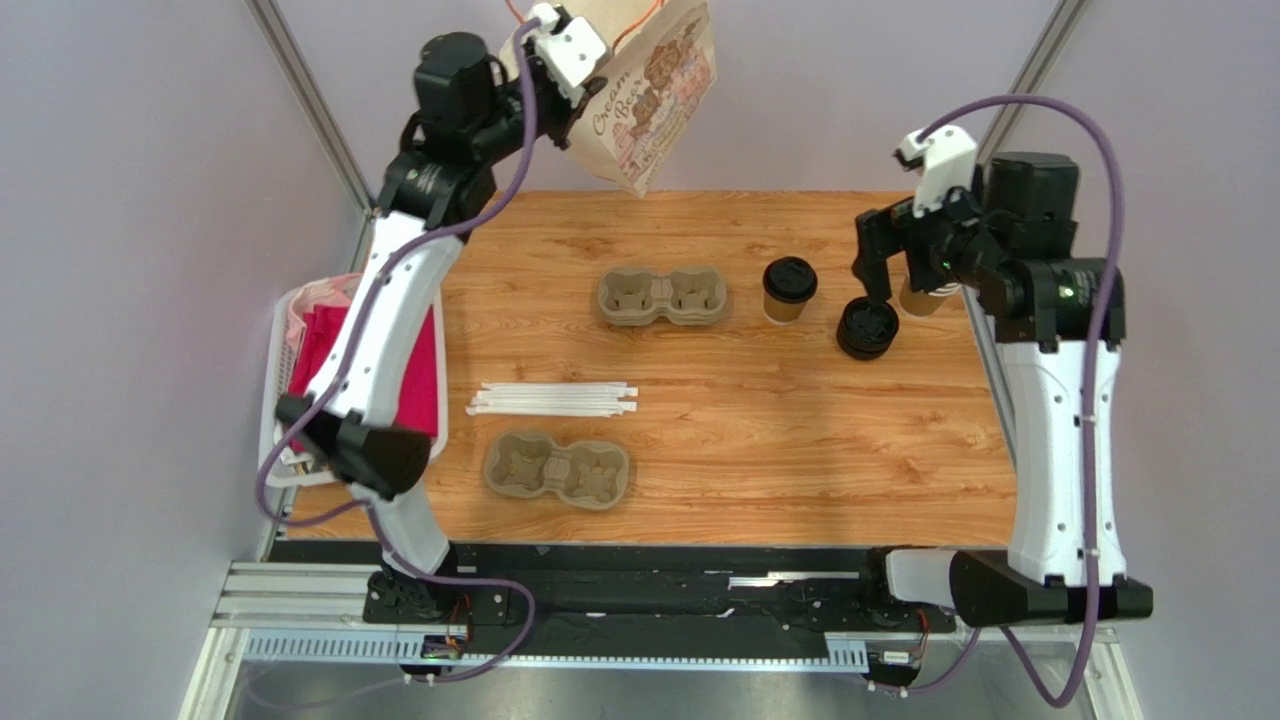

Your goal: Pack the takeout coffee

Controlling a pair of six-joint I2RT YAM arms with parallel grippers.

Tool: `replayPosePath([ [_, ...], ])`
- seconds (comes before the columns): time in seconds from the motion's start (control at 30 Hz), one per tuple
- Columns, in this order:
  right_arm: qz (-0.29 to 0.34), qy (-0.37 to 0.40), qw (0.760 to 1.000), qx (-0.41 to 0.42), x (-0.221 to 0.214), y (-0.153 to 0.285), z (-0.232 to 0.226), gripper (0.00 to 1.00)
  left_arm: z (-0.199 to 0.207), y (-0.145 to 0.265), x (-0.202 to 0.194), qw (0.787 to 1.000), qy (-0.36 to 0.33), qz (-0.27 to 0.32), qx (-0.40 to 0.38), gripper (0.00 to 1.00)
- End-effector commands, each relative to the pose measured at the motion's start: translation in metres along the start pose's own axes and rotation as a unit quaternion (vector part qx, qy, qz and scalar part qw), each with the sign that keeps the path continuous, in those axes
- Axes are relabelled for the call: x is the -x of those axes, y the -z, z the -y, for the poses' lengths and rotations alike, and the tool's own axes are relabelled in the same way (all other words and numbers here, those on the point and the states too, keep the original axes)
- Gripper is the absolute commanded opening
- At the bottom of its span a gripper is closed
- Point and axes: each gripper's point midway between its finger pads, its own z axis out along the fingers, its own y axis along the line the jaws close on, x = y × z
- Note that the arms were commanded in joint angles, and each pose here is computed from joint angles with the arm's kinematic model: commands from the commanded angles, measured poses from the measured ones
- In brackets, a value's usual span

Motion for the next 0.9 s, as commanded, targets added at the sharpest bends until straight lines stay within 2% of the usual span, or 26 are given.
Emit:
replayPosePath([
  [0.0,0.158,-0.029,0.984,-0.08,0.065,0.068,0.019,1.0,0.067,0.06,0.06,0.996,0.027,0.041,-0.074,0.0],
  [0.03,0.185,-0.034,0.978,-0.084,0.076,0.081,0.017,1.0,0.074,0.086,0.081,0.996,0.022,0.058,-0.072,0.0],
  [0.07,0.206,-0.033,0.974,-0.084,0.086,0.093,0.014,1.0,0.081,0.094,0.083,0.996,0.026,0.057,-0.066,0.0],
  [0.1,0.217,-0.036,0.972,-0.08,0.091,0.099,0.012,1.0,0.097,0.095,0.062,0.997,0.035,0.029,-0.067,0.0],
  [0.13,0.225,-0.04,0.971,-0.07,0.095,0.104,0.007,1.0,0.117,0.112,0.083,0.996,0.028,0.048,-0.069,0.0],
  [0.17,0.232,-0.051,0.969,-0.064,0.097,0.108,0.004,1.0,0.113,0.117,0.079,0.999,0.025,0.036,-0.027,0.0],
  [0.2,0.239,-0.053,0.968,-0.055,0.099,0.113,-0.001,1.0,0.134,0.116,0.058,0.999,0.025,0.012,-0.035,0.0],
  [0.23,0.248,-0.054,0.966,-0.04,0.102,0.116,-0.007,1.0,0.151,0.13,0.071,0.998,0.025,0.03,-0.041,0.0],
  [0.27,0.261,-0.06,0.963,-0.03,0.103,0.125,-0.015,1.0,0.163,0.13,0.052,0.999,0.029,0.005,-0.027,0.0],
  [0.33,0.27,-0.061,0.961,0.002,0.104,0.129,-0.028,1.0,0.194,0.143,0.056,0.999,0.026,0.009,-0.045,0.0],
  [0.37,0.267,-0.067,0.961,0.013,0.104,0.128,-0.031,1.0,0.206,0.142,0.035,0.999,0.027,-0.017,-0.035,0.0],
  [0.43,0.246,-0.07,0.966,0.039,0.094,0.125,-0.042,1.0,0.23,0.145,0.028,0.998,0.019,-0.022,-0.048,0.0],
  [0.47,0.234,-0.075,0.968,0.045,0.09,0.119,-0.043,1.0,0.245,0.144,0.013,0.997,0.013,-0.039,-0.058,0.0],
  [0.6,0.155,-0.096,0.979,0.09,0.052,0.09,-0.058,1.0,0.28,0.134,-0.009,0.995,0.012,-0.069,-0.074,0.0],
  [0.73,0.088,-0.085,0.987,0.101,0.016,0.055,-0.064,1.0,0.308,0.127,-0.024,0.988,0.017,-0.118,-0.1,0.0],
  [0.87,0.046,-0.063,0.99,0.115,0.0,0.031,-0.075,1.0,0.323,0.121,-0.025,0.986,0.037,-0.121,-0.112,0.0],
])
